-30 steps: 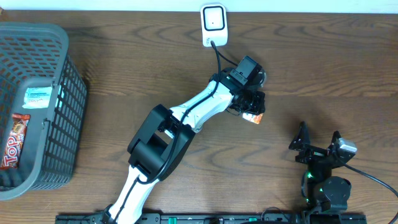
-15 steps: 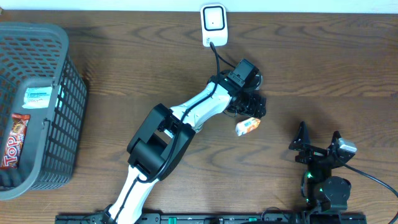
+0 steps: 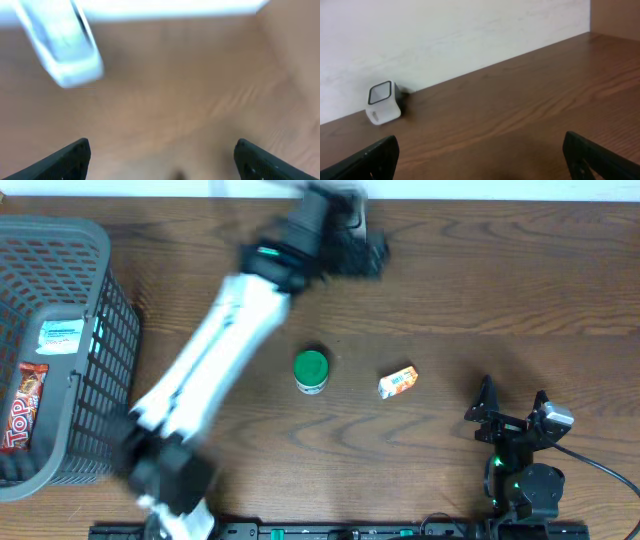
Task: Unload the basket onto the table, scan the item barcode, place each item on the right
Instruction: 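Place the orange packet right of the jar and release, then reach into the basket and grasp the mint-green wipes pack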
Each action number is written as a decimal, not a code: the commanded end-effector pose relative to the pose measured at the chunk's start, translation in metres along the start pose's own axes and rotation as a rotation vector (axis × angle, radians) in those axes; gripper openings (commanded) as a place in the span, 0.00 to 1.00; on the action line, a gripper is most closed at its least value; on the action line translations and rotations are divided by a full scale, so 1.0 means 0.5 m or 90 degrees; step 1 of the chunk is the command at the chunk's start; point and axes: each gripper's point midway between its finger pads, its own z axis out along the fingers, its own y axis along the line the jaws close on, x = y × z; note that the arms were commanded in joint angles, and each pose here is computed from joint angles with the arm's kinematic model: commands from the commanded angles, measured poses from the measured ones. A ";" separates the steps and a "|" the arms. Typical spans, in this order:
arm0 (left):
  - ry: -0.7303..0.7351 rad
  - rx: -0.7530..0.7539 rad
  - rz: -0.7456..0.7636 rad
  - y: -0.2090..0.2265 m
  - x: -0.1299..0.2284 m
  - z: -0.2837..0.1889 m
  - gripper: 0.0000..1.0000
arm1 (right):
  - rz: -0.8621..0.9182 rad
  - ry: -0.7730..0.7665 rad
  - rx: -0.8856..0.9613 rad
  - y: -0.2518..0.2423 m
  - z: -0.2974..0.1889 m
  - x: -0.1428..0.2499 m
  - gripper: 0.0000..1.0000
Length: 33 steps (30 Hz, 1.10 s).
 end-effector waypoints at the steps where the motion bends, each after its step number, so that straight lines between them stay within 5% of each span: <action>1: -0.161 -0.046 0.043 0.030 -0.145 -0.237 0.92 | 0.002 0.000 0.000 0.000 0.000 0.001 0.99; 7: -0.290 -0.304 -0.156 0.316 -0.165 -0.543 0.92 | 0.002 0.000 0.000 0.000 0.000 0.001 0.99; 15: -0.237 -0.584 -0.530 0.652 0.061 -0.730 0.92 | 0.002 0.000 0.000 0.000 0.000 0.001 0.99; 23: -0.085 -0.668 -0.781 0.808 0.241 -0.640 0.92 | 0.002 0.000 0.000 0.000 0.000 0.001 0.99; 33: 0.051 -0.667 -0.848 0.913 0.347 -0.483 0.92 | 0.002 0.000 0.000 0.000 0.000 0.001 0.99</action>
